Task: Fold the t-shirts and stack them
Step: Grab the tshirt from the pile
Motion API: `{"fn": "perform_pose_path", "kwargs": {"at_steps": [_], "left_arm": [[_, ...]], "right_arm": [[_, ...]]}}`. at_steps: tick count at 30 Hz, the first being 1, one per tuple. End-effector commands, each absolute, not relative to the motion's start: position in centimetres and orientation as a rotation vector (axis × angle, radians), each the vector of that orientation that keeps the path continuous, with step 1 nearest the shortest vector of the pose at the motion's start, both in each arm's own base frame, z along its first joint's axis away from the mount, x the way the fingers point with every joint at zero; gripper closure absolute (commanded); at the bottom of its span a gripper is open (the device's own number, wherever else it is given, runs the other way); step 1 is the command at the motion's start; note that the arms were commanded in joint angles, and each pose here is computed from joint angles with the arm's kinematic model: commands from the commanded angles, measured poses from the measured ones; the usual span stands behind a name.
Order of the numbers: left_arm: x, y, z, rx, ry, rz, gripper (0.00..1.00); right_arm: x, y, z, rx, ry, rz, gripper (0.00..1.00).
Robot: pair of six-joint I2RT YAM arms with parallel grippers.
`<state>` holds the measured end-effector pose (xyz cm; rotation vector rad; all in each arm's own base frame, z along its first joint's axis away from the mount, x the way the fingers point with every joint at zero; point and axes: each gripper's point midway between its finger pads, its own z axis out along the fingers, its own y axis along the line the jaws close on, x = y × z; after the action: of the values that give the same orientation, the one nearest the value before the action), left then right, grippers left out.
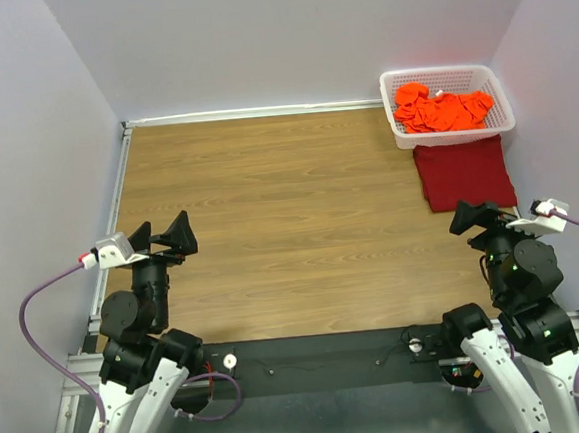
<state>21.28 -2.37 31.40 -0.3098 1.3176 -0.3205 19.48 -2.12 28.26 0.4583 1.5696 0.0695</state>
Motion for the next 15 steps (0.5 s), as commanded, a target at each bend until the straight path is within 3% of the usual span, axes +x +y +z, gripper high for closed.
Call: {"fn": "perform_pose_path", "kwargs": {"at_steps": [1, 9, 15], "left_arm": [[21.5, -2.6, 31.4, -0.293, 1.313, -0.32, 0.02], [21.8, -3.1, 31.2, -0.28, 1.329, -0.336, 0.02], [21.9, -3.5, 31.0, -0.268, 1.339, -0.348, 0.02]], "right_arm": [[19.3, -2.8, 27.8, 0.49, 1.56, 0.042, 0.0], [19.9, -1.8, 28.0, 0.435, 1.584, 0.063, 0.0], [24.2, -1.6, 29.8, 0.48, 1.644, -0.018, 0.0]]}}
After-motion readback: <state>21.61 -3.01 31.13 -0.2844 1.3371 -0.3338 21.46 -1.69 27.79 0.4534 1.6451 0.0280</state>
